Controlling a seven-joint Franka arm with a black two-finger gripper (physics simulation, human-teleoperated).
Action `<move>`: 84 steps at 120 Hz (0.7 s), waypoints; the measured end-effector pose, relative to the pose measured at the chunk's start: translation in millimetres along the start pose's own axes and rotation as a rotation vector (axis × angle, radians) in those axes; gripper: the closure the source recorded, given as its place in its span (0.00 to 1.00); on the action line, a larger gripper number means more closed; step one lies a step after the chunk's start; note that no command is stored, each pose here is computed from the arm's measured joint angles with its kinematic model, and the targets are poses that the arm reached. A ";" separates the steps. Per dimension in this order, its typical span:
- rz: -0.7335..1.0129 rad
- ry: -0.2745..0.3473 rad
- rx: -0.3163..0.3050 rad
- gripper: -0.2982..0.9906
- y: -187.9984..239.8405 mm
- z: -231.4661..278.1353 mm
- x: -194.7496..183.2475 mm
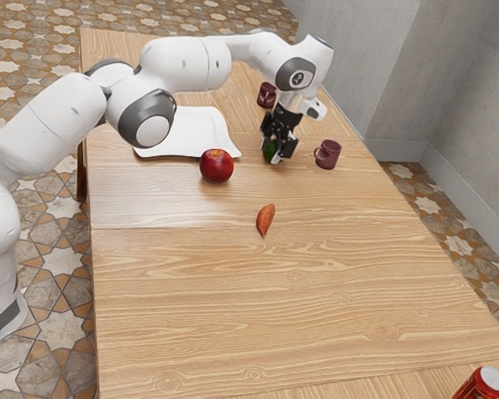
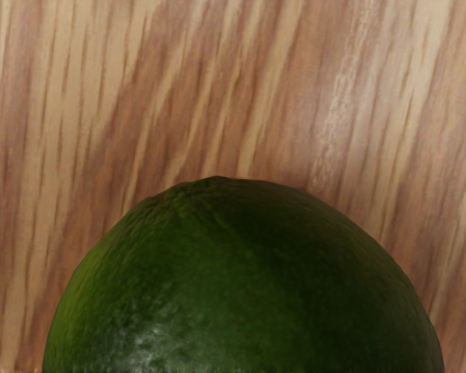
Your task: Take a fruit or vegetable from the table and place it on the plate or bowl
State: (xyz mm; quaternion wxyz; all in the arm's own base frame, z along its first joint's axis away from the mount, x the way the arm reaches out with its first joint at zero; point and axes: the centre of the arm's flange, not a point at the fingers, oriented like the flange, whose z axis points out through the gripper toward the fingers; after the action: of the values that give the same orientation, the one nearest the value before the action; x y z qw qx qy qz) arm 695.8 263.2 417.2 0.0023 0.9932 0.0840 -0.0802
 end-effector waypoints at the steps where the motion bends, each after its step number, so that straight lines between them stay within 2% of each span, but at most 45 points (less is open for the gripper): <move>1: 0.000 0.000 0.000 0.48 0.0 0.0 0.0; 57: -0.009 0.007 0.010 0.49 4.0 -22.4 -9.3; 73: -0.018 0.006 0.007 0.49 7.0 -49.5 -26.2; 84: -0.031 -0.022 -0.004 0.49 8.7 -67.2 -60.0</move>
State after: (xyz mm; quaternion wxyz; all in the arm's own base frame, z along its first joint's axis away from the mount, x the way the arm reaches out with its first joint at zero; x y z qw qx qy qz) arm 649.5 245.8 493.0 0.0040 0.9909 0.0996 -0.0909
